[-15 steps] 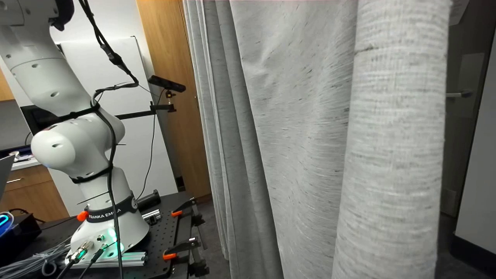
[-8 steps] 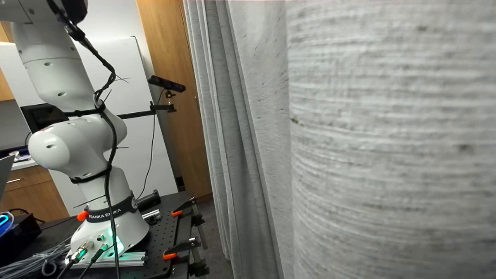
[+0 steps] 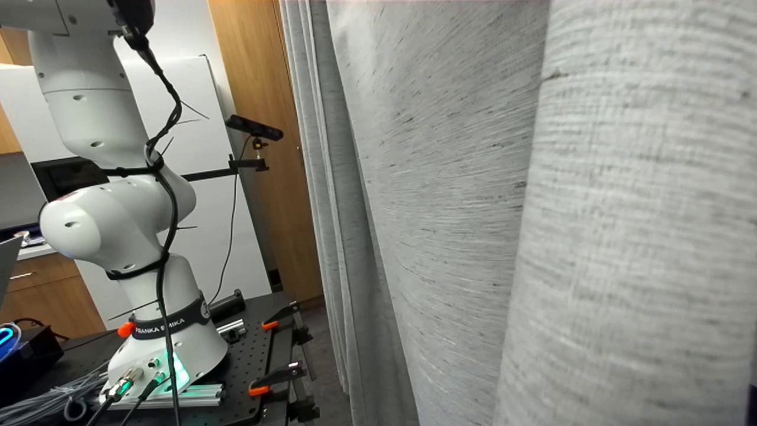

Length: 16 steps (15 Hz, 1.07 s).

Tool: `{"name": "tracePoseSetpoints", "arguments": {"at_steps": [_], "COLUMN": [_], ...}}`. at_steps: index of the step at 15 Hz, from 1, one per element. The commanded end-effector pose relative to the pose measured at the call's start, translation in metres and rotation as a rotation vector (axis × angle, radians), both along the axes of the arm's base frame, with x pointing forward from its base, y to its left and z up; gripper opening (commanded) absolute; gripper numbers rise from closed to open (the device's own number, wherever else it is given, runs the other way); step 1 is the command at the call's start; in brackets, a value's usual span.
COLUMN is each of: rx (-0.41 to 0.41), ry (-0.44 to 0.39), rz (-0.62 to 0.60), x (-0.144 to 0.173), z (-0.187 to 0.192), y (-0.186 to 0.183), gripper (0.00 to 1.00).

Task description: Draw the curtain

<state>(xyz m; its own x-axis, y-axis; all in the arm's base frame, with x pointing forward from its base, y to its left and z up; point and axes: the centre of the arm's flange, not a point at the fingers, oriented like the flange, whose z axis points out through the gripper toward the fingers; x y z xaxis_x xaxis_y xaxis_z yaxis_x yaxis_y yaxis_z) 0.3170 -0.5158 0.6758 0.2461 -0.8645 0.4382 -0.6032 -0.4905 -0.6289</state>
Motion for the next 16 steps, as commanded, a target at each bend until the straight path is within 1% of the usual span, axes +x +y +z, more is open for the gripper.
{"name": "tracePoseSetpoints", "arguments": {"at_steps": [1,3,5,9,12,16], "rx": [-0.072,-0.089,-0.092,-0.06,-0.022,-0.013], "ry": [0.042,0.075,0.107,0.16,0.187,0.218], "rz": [0.1,0.161,0.207,0.272,0.255,0.18], "x": [0.045,0.068,0.085,0.111,0.116,0.103], "z": [0.02,0.016,0.008,-0.017,-0.038,-0.057], "y": [0.041,0.059,0.069,0.072,0.058,0.026], "gripper": [0.01,0.01,0.01,0.01,0.01,0.01]}}
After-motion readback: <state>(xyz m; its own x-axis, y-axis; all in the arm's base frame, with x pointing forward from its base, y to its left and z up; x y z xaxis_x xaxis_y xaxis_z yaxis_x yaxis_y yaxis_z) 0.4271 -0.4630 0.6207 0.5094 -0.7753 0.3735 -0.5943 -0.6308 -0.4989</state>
